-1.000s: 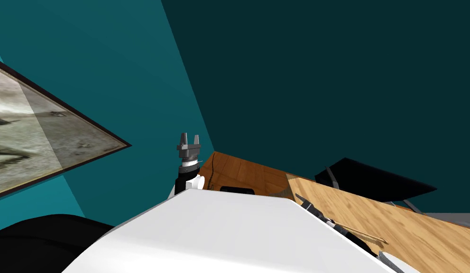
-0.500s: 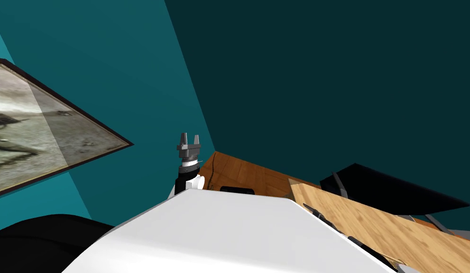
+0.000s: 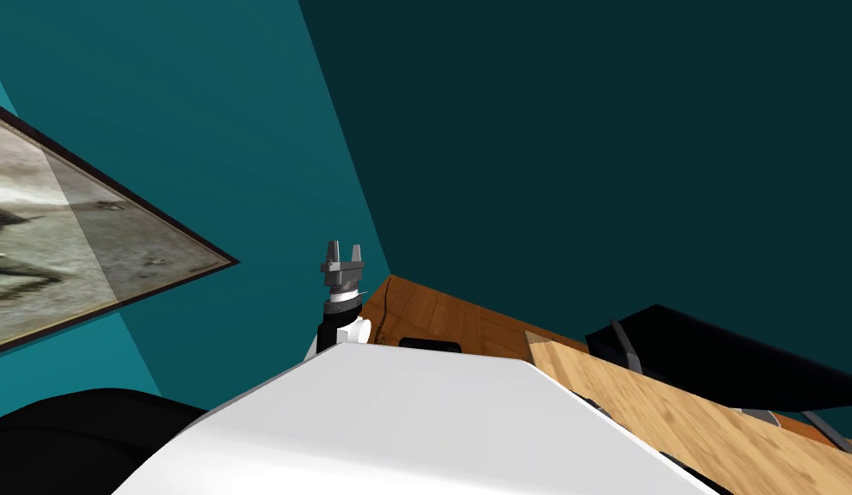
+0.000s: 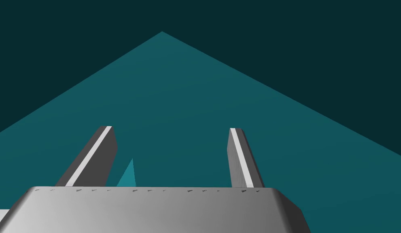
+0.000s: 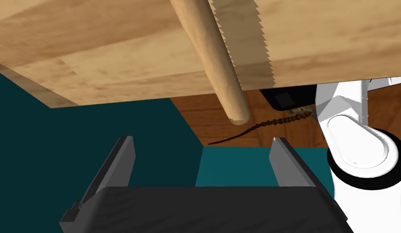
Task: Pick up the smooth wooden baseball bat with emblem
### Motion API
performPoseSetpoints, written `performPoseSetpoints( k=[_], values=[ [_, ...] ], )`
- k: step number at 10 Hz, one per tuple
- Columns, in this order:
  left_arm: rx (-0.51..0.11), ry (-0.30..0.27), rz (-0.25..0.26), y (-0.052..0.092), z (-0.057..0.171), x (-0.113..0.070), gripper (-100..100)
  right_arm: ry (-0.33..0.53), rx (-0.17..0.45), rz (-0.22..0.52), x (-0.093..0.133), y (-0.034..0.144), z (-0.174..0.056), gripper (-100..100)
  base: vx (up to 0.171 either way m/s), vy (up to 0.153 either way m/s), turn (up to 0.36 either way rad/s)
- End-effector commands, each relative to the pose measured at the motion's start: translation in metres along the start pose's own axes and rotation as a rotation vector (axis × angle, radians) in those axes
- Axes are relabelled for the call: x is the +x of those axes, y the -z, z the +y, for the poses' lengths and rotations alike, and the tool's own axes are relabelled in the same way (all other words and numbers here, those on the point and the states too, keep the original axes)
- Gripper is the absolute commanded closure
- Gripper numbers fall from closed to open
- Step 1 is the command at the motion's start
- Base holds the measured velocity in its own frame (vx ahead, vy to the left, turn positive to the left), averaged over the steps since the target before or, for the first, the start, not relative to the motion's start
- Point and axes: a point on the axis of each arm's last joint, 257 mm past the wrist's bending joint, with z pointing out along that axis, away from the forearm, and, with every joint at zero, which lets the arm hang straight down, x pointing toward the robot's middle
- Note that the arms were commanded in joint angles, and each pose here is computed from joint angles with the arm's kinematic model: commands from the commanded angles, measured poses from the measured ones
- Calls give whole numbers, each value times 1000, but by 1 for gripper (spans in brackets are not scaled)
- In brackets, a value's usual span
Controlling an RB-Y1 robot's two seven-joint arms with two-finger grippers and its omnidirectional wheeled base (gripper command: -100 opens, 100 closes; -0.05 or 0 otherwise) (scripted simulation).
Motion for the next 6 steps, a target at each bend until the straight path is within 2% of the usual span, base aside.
performPoseSetpoints(
  k=[1, 2, 3, 4, 5, 6],
  values=[
    [0, 0, 0, 0, 0, 0, 0, 59, -31, 64, 26, 9, 6, -100, 55, -45, 31],
    [0, 0, 0, 0, 0, 0, 0, 71, -37, 71, 28, 9, 7, -100, 48, -39, 20],
    [0, 0, 0, 0, 0, 0, 0, 118, -63, 113, 45, 15, 12, -100, 63, -47, 19],
    [0, 0, 0, 0, 0, 0, 0, 125, -69, 124, 50, 16, 13, -100, 52, -35, 20],
    [0, 0, 0, 0, 0, 0, 0, 167, -97, 168, 69, 23, 18, -100, 56, -43, 10],
    [0, 0, 0, 0, 0, 0, 0, 174, -101, 172, 70, 23, 19, -100, 48, -43, 8]
  ],
)
